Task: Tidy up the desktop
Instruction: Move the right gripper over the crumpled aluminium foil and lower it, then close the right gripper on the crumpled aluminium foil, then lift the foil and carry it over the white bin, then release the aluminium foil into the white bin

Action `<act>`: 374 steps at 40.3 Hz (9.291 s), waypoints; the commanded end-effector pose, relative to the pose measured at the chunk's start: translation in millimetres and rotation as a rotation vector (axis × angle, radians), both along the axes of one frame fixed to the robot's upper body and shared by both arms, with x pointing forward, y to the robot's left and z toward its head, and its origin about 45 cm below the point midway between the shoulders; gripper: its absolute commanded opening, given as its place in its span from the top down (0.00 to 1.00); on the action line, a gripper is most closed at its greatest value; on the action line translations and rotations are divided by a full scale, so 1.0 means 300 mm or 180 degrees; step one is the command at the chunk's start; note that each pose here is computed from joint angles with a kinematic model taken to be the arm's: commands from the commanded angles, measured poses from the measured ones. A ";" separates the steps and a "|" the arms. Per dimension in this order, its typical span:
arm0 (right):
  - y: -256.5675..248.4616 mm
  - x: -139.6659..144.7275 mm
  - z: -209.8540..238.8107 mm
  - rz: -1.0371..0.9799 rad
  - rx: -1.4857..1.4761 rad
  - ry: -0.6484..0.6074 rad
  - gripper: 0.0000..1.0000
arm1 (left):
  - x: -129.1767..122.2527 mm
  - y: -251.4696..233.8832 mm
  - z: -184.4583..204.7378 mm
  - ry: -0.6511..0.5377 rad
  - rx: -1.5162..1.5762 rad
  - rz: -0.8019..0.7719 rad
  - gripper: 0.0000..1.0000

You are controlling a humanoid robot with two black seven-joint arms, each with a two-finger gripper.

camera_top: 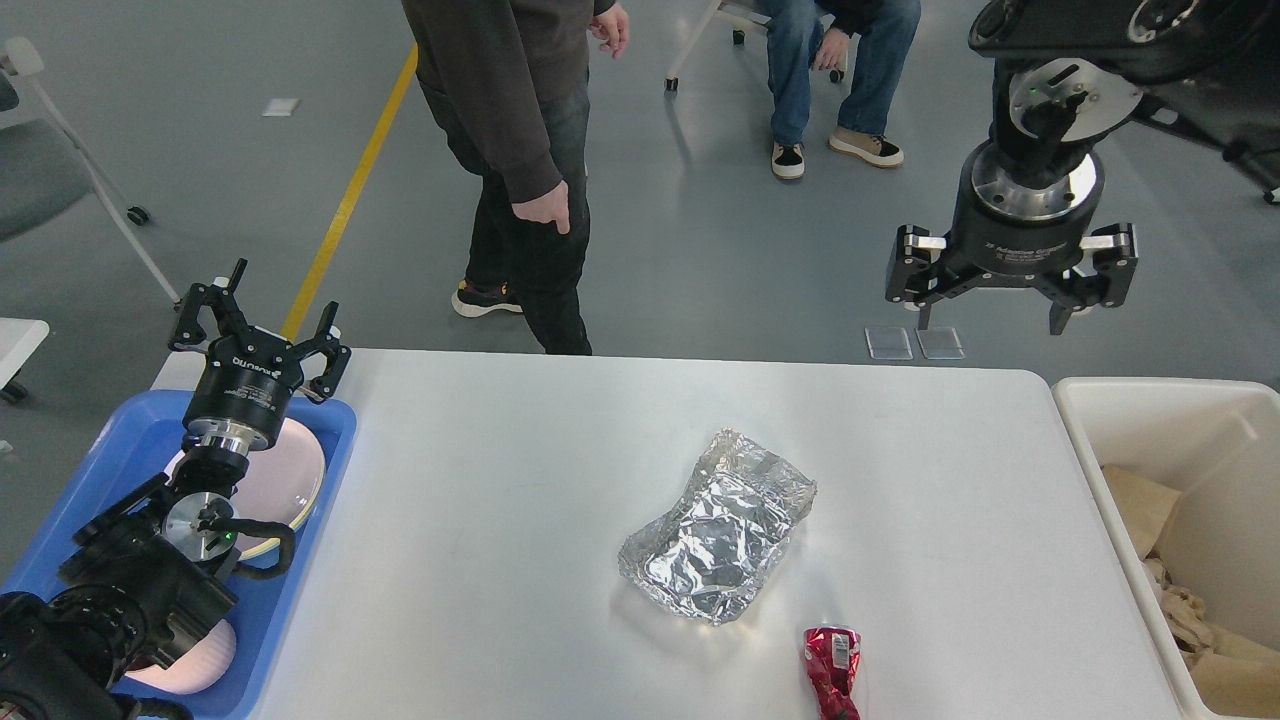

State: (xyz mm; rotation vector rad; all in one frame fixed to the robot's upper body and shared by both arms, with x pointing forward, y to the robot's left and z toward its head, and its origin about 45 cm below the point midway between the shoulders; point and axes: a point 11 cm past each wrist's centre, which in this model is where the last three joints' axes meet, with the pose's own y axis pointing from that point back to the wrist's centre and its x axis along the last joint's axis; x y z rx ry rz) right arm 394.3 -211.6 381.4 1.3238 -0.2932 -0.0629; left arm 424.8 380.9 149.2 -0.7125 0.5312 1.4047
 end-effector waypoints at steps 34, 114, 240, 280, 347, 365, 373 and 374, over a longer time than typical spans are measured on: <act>0.138 -0.040 -0.190 0.0499 0.1220 0.0231 0.00 | 0.000 0.000 0.000 0.0003 0.0000 -0.0003 0.04; 0.051 -0.048 -0.728 0.0030 0.0888 -0.0347 0.00 | 0.000 0.000 0.000 0.0003 0.0000 -0.0003 0.04; 0.207 -0.230 -0.979 0.0015 0.1115 0.0204 1.00 | 0.000 0.000 0.000 -0.0001 0.0000 0.0001 0.04; -0.184 -0.009 -0.037 -0.0043 0.1002 0.0145 1.00 | 0.000 0.000 0.000 -0.0001 0.0000 0.0001 0.04; -1.362 -0.191 -0.272 -0.1118 -0.1439 -0.0402 1.00 | 0.000 0.000 0.000 0.0003 0.0000 -0.0003 0.04; -1.442 -0.331 -0.618 -0.1087 -0.1618 -0.0707 1.00 | 0.000 0.000 0.000 0.0003 0.0000 -0.0003 0.04; -1.453 -0.354 -0.668 -0.0973 -0.1756 -0.0801 1.00 | 0.000 0.000 0.000 0.0003 0.0000 -0.0003 0.04; -1.453 -0.355 -0.672 -0.0960 -0.1775 -0.0809 1.00 | 0.000 0.000 0.000 0.0003 0.0000 -0.0003 0.04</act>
